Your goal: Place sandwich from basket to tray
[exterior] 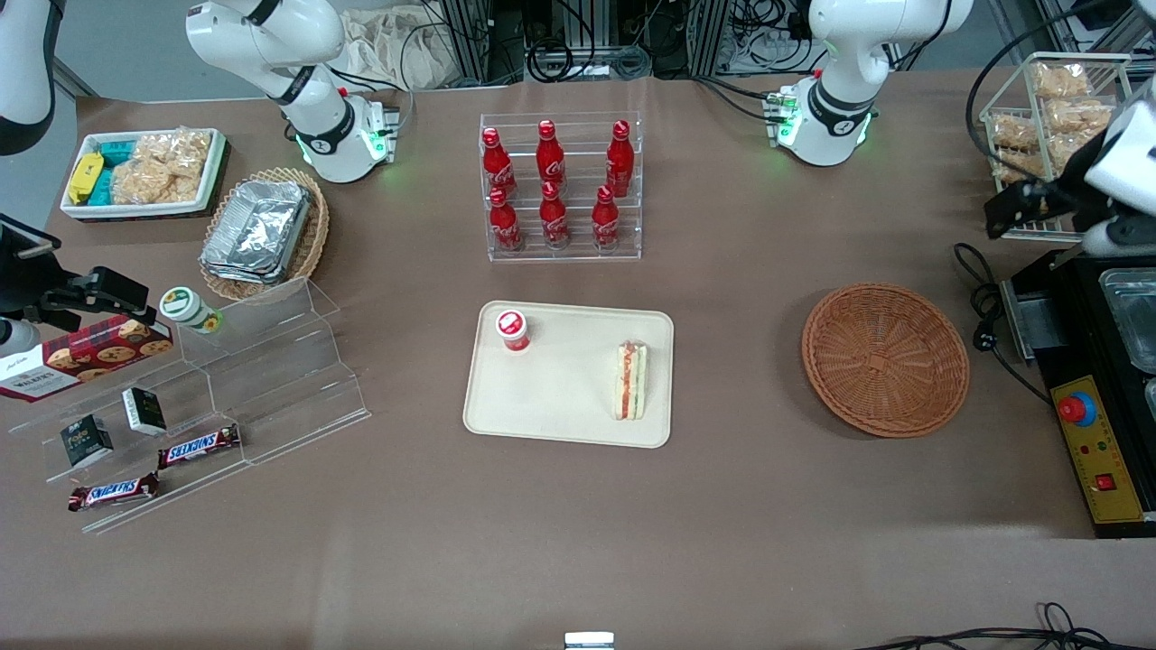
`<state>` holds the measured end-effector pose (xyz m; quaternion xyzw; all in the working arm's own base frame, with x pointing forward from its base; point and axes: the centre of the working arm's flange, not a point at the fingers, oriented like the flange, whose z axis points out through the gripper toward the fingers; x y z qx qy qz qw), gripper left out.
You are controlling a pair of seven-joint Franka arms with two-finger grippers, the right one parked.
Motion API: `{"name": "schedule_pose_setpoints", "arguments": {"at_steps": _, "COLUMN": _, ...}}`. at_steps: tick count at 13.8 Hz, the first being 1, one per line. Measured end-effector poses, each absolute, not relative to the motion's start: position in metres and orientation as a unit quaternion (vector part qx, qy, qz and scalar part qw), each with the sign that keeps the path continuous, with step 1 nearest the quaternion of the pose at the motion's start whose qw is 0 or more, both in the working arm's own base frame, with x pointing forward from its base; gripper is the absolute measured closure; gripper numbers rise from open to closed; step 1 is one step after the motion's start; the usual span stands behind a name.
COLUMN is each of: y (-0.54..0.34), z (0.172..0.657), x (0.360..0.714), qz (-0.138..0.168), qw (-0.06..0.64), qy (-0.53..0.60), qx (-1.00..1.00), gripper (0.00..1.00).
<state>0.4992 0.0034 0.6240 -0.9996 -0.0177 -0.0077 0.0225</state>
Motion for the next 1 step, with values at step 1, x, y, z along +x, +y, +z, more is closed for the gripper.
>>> {"name": "schedule_pose_setpoints", "arguments": {"at_steps": 1, "y": 0.0066, "z": 0.6262, "x": 0.4938, "qz": -0.007, "qw": 0.021, "qy": -0.020, "qx": -1.000, "gripper": 0.00}}
